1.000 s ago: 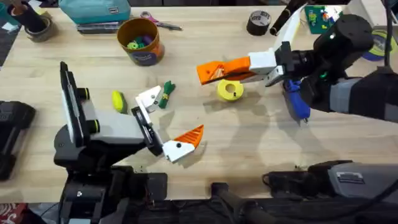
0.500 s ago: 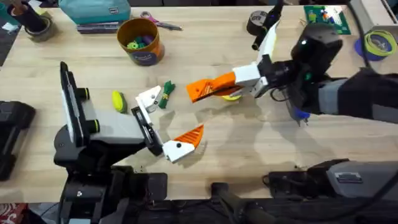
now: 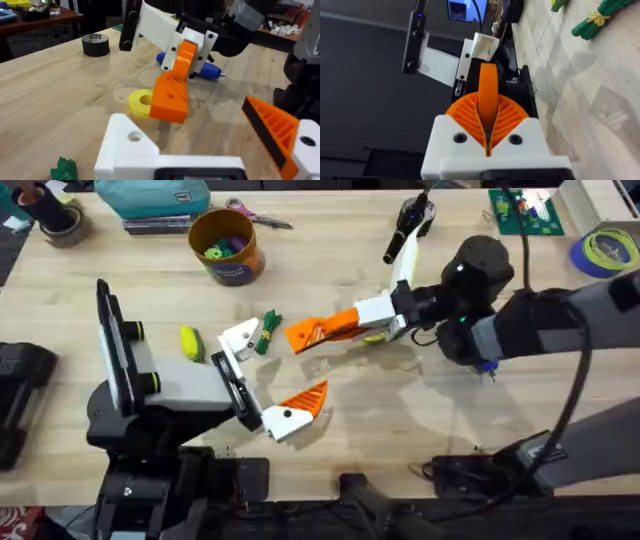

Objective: Pick up the gripper from the table and insert it into the empty holder that is missing its gripper. Then pick up a screw, insert it into the mounting hole, and use the screwdriver to tighten it. Finally, clean up the table by picking up the vegetable and placing it into the bucket.

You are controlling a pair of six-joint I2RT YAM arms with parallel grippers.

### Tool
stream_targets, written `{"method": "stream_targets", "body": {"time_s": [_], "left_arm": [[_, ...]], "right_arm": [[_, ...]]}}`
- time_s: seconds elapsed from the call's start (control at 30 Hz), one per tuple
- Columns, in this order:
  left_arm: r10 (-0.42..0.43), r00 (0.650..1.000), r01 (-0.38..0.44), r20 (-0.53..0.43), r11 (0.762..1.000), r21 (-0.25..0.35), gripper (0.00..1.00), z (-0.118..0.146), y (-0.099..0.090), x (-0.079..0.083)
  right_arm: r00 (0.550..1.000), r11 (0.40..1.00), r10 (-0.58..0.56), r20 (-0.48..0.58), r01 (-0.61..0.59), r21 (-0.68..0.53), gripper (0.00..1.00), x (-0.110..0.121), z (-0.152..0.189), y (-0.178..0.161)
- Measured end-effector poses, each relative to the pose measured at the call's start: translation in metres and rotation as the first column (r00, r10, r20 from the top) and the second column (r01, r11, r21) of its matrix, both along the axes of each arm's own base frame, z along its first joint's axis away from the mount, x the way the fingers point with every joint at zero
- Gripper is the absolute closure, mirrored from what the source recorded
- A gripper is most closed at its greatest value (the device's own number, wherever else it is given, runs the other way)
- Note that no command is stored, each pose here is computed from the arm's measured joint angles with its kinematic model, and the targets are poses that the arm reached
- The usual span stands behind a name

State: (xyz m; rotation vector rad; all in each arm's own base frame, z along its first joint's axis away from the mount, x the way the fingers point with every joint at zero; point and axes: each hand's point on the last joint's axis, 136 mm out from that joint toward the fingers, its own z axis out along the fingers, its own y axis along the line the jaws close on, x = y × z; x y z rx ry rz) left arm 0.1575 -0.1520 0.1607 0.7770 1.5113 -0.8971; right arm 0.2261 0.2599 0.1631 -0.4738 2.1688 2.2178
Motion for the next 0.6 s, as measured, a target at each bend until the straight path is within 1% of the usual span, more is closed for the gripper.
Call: {"method": "stream_targets", "body": {"time_s": [0.27, 0.47, 0.6], "left_arm": [[0.000, 1.000, 0.000, -0.001, 1.000, 0.000, 0.015, 0.000, 0.000, 0.000], [0.000, 1.000, 0.000, 0.000, 1.000, 0.000, 0.015, 0.000, 0.000, 0.000], [0.000, 1.000, 0.000, -0.001, 1.000, 0.000, 0.015, 0.000, 0.000, 0.000]], "right_arm": [[1.000, 1.000, 0.003, -0.011, -0.003, 0.011, 0.992, -0.002, 0.006, 0.006], [0.997, 1.000, 0.003, -0.080, -0.003, 0.000, 0.992, -0.003, 0.008, 0.008], [0.995, 1.000, 0.008, -0.097, -0.008, 0.002, 0.992, -0.006, 0.011, 0.014]]}}
